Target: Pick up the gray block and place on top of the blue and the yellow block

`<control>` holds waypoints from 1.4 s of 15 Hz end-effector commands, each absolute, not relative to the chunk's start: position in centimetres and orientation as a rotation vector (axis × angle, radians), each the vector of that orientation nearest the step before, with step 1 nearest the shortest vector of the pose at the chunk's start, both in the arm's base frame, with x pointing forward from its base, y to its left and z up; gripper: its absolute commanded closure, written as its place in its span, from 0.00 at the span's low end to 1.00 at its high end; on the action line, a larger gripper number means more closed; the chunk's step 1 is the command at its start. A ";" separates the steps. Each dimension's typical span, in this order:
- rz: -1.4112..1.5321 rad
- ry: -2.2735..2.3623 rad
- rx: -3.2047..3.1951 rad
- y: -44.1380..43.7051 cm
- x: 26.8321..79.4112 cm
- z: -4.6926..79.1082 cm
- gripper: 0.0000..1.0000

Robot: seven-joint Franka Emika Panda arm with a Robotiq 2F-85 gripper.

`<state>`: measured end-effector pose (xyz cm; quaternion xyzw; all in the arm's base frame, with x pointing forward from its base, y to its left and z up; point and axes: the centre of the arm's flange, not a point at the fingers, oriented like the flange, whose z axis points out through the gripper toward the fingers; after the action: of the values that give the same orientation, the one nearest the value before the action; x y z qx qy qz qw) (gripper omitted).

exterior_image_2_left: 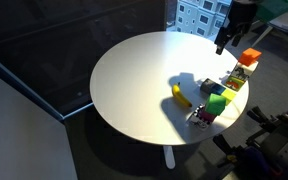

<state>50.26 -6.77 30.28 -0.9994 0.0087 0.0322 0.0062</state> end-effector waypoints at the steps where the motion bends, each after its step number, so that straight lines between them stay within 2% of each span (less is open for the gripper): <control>1: 0.059 0.010 -3.137 -7.6 52.9 28.6 0.00; 9: 0.057 0.038 -3.151 -8.7 54.7 24.3 0.00; 21: 0.064 0.005 -3.161 -8.4 52.5 23.0 0.00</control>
<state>53.32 -8.04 23.67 -0.9995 0.0136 0.0284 -0.0054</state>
